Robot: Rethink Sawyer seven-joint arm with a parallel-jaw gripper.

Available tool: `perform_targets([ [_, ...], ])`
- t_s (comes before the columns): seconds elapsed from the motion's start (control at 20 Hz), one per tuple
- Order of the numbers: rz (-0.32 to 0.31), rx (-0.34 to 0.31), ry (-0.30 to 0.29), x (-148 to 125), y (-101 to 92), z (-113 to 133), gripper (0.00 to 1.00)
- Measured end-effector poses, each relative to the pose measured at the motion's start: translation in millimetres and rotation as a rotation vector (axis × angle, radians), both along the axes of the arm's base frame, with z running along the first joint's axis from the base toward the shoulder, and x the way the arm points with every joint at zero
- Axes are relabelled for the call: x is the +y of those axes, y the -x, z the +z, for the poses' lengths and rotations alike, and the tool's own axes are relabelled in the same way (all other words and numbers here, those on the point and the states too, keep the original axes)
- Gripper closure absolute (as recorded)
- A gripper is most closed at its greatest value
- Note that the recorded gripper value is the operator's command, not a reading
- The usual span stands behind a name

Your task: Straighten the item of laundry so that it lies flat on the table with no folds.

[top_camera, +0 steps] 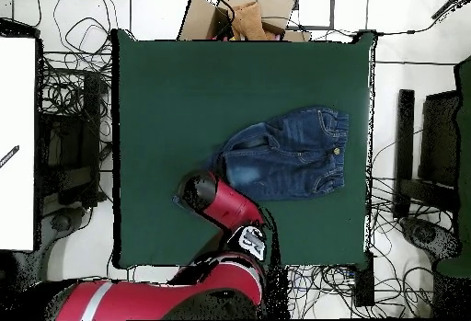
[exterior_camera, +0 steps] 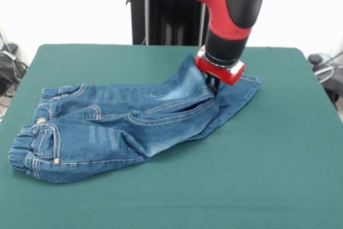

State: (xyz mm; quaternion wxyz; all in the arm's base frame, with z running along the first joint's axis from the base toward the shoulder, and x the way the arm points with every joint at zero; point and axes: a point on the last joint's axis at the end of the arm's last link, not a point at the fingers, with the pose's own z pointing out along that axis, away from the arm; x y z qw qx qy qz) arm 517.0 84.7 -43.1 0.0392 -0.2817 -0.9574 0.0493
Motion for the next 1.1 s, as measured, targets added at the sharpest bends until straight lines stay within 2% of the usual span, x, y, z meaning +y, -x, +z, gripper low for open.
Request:
perform_targets([
  [0.55, -0.069, -0.038, 0.031, -3.9, -33.5, -6.1, 1.0],
  [1.1, -0.111, -0.043, 0.063, 2.3, -45.0, -5.4, 1.0],
])
